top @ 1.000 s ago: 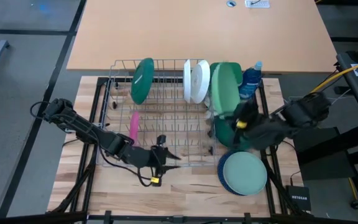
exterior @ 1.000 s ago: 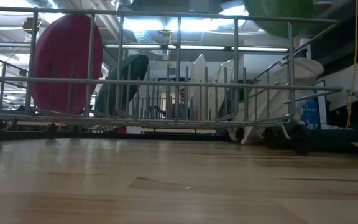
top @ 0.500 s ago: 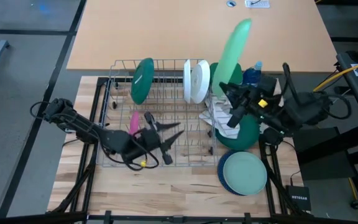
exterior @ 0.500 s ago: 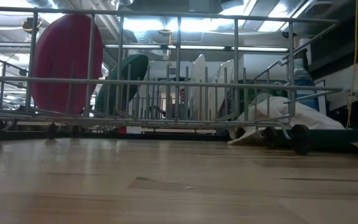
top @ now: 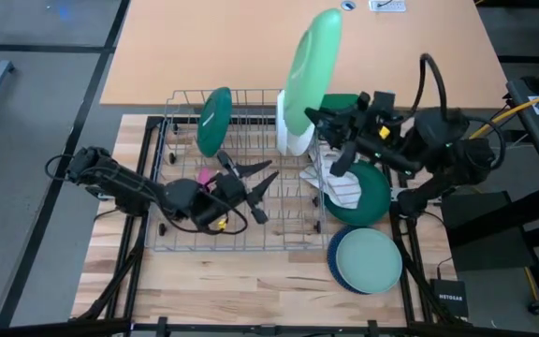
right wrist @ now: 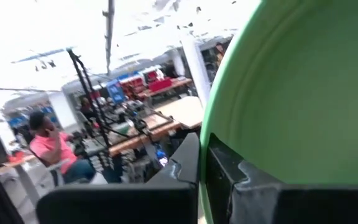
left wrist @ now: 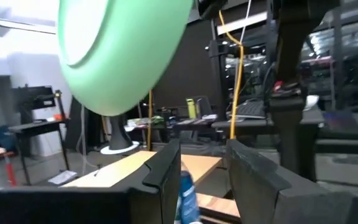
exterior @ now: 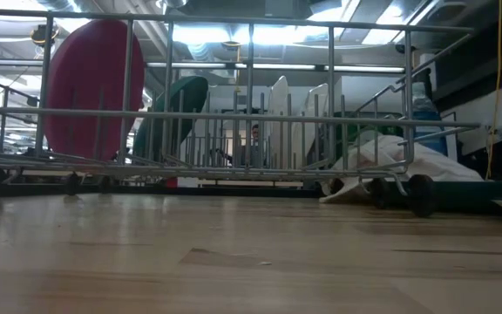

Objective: Sort dishes
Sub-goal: Put the light green plate in the dish rack

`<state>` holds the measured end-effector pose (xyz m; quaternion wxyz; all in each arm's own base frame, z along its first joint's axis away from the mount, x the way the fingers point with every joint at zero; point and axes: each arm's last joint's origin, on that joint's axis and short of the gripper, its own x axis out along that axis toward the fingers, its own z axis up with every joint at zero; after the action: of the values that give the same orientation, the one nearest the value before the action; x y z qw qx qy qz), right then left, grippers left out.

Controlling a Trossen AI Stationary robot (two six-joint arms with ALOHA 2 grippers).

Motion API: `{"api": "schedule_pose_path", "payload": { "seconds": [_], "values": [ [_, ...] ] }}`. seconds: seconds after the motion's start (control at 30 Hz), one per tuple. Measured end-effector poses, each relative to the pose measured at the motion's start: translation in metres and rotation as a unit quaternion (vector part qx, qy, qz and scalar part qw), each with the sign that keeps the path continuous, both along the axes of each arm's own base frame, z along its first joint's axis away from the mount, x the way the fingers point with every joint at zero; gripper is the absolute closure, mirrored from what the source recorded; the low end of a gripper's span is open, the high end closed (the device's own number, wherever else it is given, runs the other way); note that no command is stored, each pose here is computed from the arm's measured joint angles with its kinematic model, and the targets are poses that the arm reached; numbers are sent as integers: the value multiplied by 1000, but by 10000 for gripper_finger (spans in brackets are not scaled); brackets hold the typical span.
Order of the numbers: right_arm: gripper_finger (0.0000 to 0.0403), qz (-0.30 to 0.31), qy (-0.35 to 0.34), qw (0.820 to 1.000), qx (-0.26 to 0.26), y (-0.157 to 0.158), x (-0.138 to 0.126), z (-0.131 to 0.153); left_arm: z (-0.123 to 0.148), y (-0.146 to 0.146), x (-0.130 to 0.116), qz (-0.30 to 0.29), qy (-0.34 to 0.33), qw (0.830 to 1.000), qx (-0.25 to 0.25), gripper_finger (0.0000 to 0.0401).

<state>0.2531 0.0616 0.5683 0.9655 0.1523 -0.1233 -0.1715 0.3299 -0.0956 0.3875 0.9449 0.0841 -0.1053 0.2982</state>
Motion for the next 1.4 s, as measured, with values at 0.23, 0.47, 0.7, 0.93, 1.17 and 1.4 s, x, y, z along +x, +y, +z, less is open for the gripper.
{"api": "schedule_pose_path", "payload": {
  "seconds": [0.23,0.47,0.7,0.93,1.17,1.4],
  "values": [
    [391,48,-34,998,-11,-10,13,2,0,13,3,40,44,996,65,284],
    [391,116,-41,991,-45,-13,16,3,4,15,2,63,47,994,81,271],
    [391,213,-74,966,-128,-7,12,10,22,8,-21,85,23,995,53,227],
    [391,306,-80,930,-185,-2,4,12,59,-6,-72,50,-22,998,20,217],
    [391,432,-88,871,-219,5,-2,10,85,-16,-125,-18,-28,999,26,217],
    [391,500,-69,826,-250,10,1,1,94,-19,-153,-169,-68,983,6,217]
  ]
}}
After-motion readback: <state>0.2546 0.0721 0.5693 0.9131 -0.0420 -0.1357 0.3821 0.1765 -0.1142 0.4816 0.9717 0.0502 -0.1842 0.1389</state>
